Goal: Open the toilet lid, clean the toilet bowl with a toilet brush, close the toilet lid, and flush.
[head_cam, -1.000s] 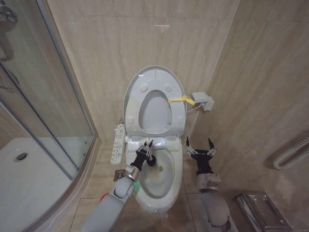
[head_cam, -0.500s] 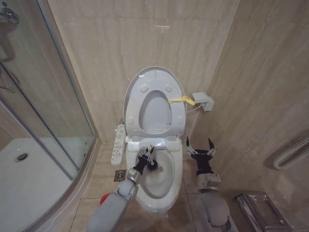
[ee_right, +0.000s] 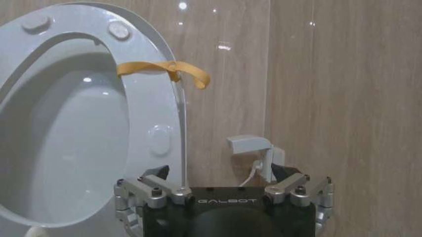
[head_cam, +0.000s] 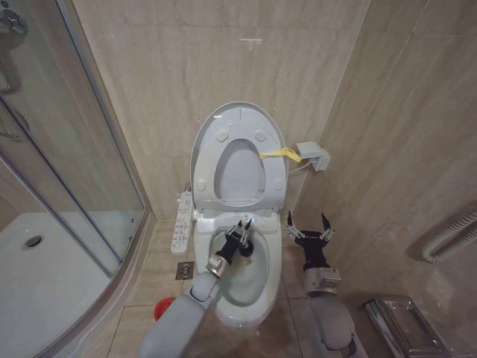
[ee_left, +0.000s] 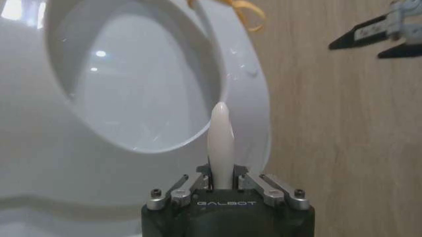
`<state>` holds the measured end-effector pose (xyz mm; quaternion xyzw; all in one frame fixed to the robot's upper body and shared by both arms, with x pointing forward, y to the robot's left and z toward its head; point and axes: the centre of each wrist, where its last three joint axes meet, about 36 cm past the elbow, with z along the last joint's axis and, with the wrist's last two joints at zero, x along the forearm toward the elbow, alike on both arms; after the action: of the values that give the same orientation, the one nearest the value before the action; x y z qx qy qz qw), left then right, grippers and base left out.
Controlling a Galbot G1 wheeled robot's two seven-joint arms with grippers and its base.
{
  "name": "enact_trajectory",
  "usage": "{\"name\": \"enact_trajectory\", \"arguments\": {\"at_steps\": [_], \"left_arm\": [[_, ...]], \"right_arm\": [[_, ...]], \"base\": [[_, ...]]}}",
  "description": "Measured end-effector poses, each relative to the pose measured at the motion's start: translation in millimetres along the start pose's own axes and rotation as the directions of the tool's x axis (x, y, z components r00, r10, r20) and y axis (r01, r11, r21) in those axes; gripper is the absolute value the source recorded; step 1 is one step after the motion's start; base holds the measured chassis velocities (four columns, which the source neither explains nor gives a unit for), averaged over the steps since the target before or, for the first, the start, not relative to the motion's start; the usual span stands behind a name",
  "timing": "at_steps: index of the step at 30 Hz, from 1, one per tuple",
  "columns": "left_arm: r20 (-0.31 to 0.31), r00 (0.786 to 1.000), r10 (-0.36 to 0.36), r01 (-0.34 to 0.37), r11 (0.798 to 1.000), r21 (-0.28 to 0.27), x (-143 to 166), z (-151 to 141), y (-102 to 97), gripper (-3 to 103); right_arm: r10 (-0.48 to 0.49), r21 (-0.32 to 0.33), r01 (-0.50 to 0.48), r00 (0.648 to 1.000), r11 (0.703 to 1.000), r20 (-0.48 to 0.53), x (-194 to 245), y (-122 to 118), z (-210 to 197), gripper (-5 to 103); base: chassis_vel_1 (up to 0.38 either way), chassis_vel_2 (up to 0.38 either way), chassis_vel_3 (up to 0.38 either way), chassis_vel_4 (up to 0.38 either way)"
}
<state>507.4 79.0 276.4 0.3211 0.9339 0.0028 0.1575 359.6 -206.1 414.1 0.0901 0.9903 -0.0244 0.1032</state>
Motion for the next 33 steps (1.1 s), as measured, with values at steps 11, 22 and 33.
{"name": "enact_trajectory", "arguments": {"at_steps": [11,22,33], "left_arm": [[-0.11,0.994,-0.011,0.005,0.999,-0.05,19.3,44.1,15.1,20],[-0.008,1.0,0.022,-0.023,1.0,-0.018,-1.0,10.8,-13.6,20],[-0.112,0.994,0.008,-0.013,0.999,-0.052,23.0,46.1,7.2,20]], "right_arm": [[0.0,0.0,0.0,1.0,1.0,0.0,0.0,0.0,0.0,100],[0.0,0.0,0.0,1.0,1.0,0.0,0.0,0.0,0.0,100],[0.0,0.0,0.0,1.0,1.0,0.0,0.0,0.0,0.0,100]], "base": [[0.0,0.0,0.0,0.0],[0.0,0.0,0.0,0.0],[0.0,0.0,0.0,0.0]]}}
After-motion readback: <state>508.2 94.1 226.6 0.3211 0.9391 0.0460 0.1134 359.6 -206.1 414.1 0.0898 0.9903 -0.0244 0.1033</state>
